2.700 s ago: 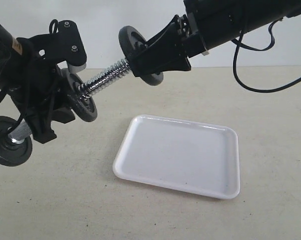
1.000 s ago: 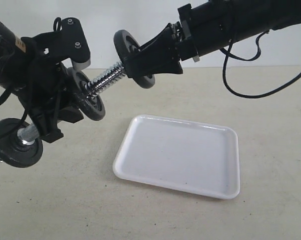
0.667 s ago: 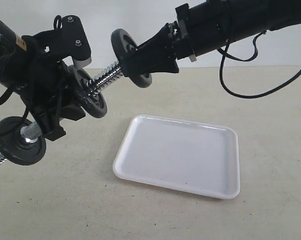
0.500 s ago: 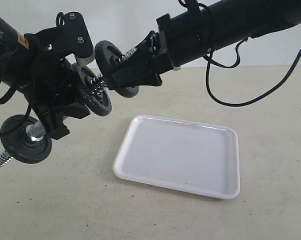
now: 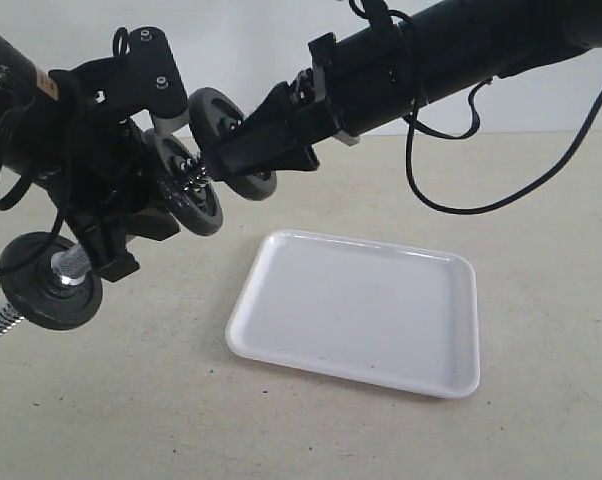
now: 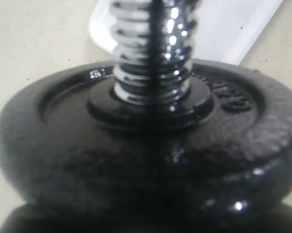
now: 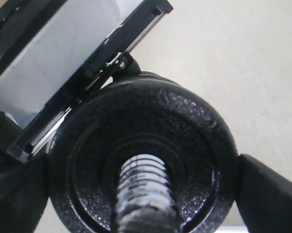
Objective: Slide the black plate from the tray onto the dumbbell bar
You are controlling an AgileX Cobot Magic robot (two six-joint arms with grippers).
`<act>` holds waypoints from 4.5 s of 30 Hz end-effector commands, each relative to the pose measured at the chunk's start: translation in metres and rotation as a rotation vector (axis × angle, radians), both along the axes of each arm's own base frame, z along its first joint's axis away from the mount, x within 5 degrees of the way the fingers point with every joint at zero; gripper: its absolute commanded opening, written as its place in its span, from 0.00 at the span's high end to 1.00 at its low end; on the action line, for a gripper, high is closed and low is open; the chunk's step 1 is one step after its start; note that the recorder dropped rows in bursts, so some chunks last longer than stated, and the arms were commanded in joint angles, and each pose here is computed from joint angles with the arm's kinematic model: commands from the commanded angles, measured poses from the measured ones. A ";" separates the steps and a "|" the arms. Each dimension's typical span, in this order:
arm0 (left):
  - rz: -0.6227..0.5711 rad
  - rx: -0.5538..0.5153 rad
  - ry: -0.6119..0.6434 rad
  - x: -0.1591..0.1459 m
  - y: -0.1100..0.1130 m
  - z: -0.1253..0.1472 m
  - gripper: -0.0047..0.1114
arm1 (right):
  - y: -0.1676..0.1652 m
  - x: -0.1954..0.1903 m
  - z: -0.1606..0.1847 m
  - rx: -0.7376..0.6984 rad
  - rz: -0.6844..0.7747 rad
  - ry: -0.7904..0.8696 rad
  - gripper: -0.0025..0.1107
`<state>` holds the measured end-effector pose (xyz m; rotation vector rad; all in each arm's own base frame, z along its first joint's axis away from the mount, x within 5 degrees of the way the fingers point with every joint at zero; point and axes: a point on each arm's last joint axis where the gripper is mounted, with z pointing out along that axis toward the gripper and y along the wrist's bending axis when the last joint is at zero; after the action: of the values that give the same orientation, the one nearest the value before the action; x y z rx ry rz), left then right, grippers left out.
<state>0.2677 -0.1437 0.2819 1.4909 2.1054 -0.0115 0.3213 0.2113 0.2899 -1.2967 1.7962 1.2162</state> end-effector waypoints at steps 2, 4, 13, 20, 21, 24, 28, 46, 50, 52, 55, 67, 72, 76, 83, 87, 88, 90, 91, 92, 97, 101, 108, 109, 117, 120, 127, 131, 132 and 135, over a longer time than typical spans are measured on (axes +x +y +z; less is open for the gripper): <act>0.031 -0.114 -0.232 0.006 -0.001 0.040 0.92 | 0.001 -0.011 0.011 0.018 0.073 0.017 0.98; 0.037 -0.118 -0.229 0.006 -0.001 0.040 0.92 | 0.001 -0.011 0.011 0.018 0.073 0.017 0.98; 0.037 -0.118 -0.229 0.006 -0.001 0.040 0.92 | 0.001 -0.012 0.010 0.009 0.076 0.013 0.52; 0.039 -0.120 -0.228 0.006 -0.001 0.040 0.92 | 0.001 -0.004 0.009 -0.002 0.000 -0.019 0.05; 0.039 -0.120 -0.228 0.006 -0.001 0.040 0.92 | 0.001 -0.004 0.009 -0.002 0.000 -0.019 0.05; 0.043 -0.123 -0.226 0.006 -0.001 0.040 0.92 | 0.001 -0.004 0.009 -0.003 -0.004 -0.021 0.05; 0.048 -0.126 -0.224 0.006 -0.001 0.040 0.92 | 0.001 -0.003 0.009 -0.004 -0.008 -0.023 0.05; 0.500 -0.288 -0.025 0.014 0.005 0.025 0.92 | -0.026 -0.005 -0.027 -0.507 -0.112 0.142 0.49; 0.551 -0.247 0.063 0.022 0.001 0.003 0.92 | -0.027 -0.001 -0.028 -0.519 -0.138 0.117 0.98; 0.590 -0.254 0.091 0.026 -0.001 -0.007 0.92 | -0.030 0.000 -0.030 -0.556 -0.153 0.111 0.98; 0.615 -0.284 0.089 0.031 -0.004 -0.011 0.92 | -0.034 -0.003 -0.032 -0.607 -0.170 0.165 0.98; 0.810 -0.512 0.103 0.047 -0.013 -0.017 0.92 | -0.043 -0.010 -0.037 -0.726 -0.119 0.205 0.98; 0.874 -0.528 0.144 0.049 -0.014 -0.025 0.92 | -0.043 -0.010 -0.037 -0.727 -0.141 0.228 0.98; 0.900 -0.544 0.156 0.052 -0.015 -0.030 0.92 | -0.043 -0.010 -0.037 -0.728 -0.145 0.235 0.98; 0.975 -0.650 0.162 0.061 -0.018 -0.036 0.92 | -0.047 -0.022 -0.058 -0.762 -0.114 0.305 0.98; 1.002 -0.706 0.162 0.068 -0.022 -0.042 0.92 | -0.050 -0.026 -0.072 -0.771 -0.136 0.315 0.98; 1.010 -0.713 0.165 0.069 -0.022 -0.044 0.92 | -0.050 -0.025 -0.075 -0.769 -0.152 0.307 0.98; 1.008 -0.716 0.163 0.071 -0.023 -0.047 0.92 | -0.051 -0.025 -0.080 -0.763 -0.178 0.303 0.98; 1.006 -0.716 0.162 0.072 -0.024 -0.049 0.92 | -0.051 -0.025 -0.084 -0.758 -0.198 0.294 0.98; 1.008 -0.712 0.164 0.073 -0.024 -0.052 0.92 | -0.051 -0.024 -0.085 -0.756 -0.211 0.286 0.98; 1.026 -0.713 0.158 0.081 -0.020 -0.063 0.92 | -0.052 -0.022 -0.093 -0.742 -0.268 0.260 0.98; 1.034 -0.721 0.151 0.087 -0.018 -0.070 0.92 | -0.052 -0.023 -0.098 -0.724 -0.296 0.266 0.98; 1.062 -0.743 0.127 0.099 -0.007 -0.081 0.92 | -0.050 -0.020 -0.098 -0.701 -0.326 0.245 0.98; 1.065 -0.743 0.126 0.100 -0.006 -0.083 0.92 | -0.049 -0.019 -0.098 -0.697 -0.334 0.233 0.98; 1.040 -0.711 0.112 0.105 -0.005 -0.096 0.92 | -0.037 -0.019 -0.097 -0.682 -0.333 0.159 0.98; 1.027 -0.694 0.109 0.106 -0.005 -0.099 0.92 | -0.037 -0.019 -0.097 -0.680 -0.327 0.148 0.98; 1.006 -0.696 0.091 0.107 -0.006 -0.098 0.92 | -0.036 -0.017 -0.097 -0.674 -0.342 0.133 0.98; 0.987 -0.682 0.082 0.107 -0.006 -0.098 0.92 | -0.036 -0.017 -0.097 -0.674 -0.342 0.133 0.98; 0.987 -0.682 0.082 0.107 -0.006 -0.098 0.92 | -0.036 -0.017 -0.097 -0.674 -0.342 0.133 0.98; 0.987 -0.682 0.082 0.107 -0.006 -0.098 0.92 | -0.036 -0.018 -0.097 -0.676 -0.338 0.137 0.98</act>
<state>0.3484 -0.1401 0.1395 -0.0193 2.7052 -0.2357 0.3060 0.1757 0.1908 -1.1668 2.5387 0.5349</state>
